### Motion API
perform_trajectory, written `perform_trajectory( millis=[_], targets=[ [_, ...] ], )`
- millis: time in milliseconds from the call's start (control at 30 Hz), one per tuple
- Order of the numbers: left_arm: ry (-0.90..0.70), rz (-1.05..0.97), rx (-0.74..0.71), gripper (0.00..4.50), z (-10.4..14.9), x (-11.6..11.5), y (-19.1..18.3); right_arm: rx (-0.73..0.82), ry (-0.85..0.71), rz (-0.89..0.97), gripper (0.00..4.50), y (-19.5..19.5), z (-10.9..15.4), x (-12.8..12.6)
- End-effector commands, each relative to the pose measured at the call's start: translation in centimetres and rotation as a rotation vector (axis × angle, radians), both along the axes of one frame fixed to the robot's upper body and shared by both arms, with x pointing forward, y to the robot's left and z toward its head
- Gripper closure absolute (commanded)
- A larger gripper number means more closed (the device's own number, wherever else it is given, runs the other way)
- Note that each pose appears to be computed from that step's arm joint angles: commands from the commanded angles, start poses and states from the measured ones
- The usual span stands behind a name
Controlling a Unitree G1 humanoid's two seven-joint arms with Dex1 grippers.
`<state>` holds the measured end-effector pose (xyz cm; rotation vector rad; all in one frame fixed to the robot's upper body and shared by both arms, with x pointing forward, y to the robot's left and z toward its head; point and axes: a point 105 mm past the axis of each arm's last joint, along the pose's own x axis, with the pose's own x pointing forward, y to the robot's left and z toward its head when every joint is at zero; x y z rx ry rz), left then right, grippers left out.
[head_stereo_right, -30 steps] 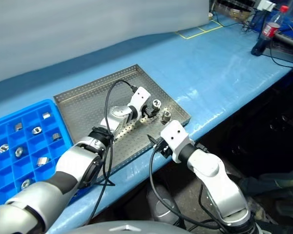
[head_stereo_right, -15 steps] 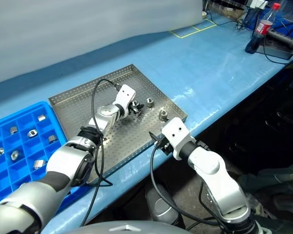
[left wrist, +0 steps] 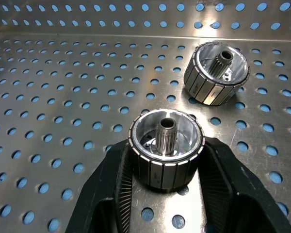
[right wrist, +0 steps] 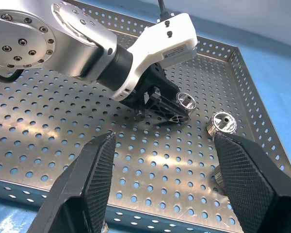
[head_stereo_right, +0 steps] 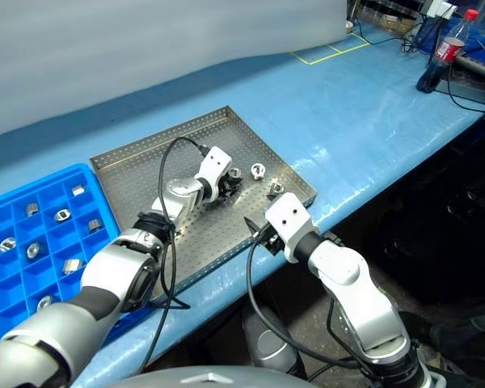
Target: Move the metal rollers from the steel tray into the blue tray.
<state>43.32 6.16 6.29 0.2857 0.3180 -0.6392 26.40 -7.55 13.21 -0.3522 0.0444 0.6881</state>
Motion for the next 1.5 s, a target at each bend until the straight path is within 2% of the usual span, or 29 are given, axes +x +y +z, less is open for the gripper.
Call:
perform_trajectory(
  millis=[33, 133, 267, 400, 500, 600, 700, 867, 1000, 1233, 1433, 1467, 1500],
  targets=[
    [-0.049, 0.009, -0.040, 2.75, 1.2, 0.3, 0.1, 0.005, -0.056, 0.019, 1.13, 0.4, 1.0, 0.0],
    [-0.073, 0.008, -0.049, 2.78, 1.6, 0.3, 0.6, 0.003, -0.040, 0.026, 1.13, 0.5, 0.7, 0.1],
    [-0.138, 0.030, -0.168, 2.78, 4.7, -0.5, 2.9, 0.053, 0.055, 0.077, 1.13, 1.0, -0.7, 0.5],
    [-0.110, 0.072, -0.208, 2.78, 6.3, -3.8, 6.5, 0.031, 0.081, 0.171, 1.13, 2.1, -1.2, 0.6],
    [-0.134, 0.149, -0.150, 2.78, 7.3, -7.2, 9.7, 0.074, 0.095, 0.294, 1.13, 3.6, -0.6, 0.2],
    [-0.202, 0.304, -0.071, 2.78, 8.5, -10.4, 13.6, -0.006, 0.090, 0.322, 1.13, 3.8, -1.4, 1.0],
    [-0.231, 0.458, -0.035, 2.78, 9.0, -12.6, 16.5, -0.007, 0.084, 0.309, 1.13, 3.7, -1.3, 2.0],
    [-0.236, 0.608, 0.033, 2.78, 9.0, -15.5, 18.9, -0.015, 0.079, 0.358, 1.13, 4.2, -1.1, 2.0],
    [-0.202, 0.714, 0.039, 2.78, 7.7, -16.1, 20.3, -0.009, 0.065, 0.356, 1.13, 4.5, -0.8, 2.4],
    [-0.163, 0.802, 0.055, 2.78, 5.9, -15.8, 21.3, -0.029, 0.026, 0.343, 1.13, 4.4, -0.4, 2.5],
    [-0.141, 0.820, 0.049, 2.78, 5.0, -15.3, 21.5, -0.030, 0.007, 0.322, 1.13, 4.0, -0.1, 2.6],
    [-0.142, 0.826, 0.060, 2.05, 4.9, -15.3, 21.7, -0.030, 0.004, 0.318, 1.13, 4.0, 0.0, 2.6],
    [-0.143, 0.831, 0.064, 1.77, 4.9, -15.2, 21.7, -0.029, 0.002, 0.316, 1.13, 4.0, 0.1, 2.6]
  ],
)
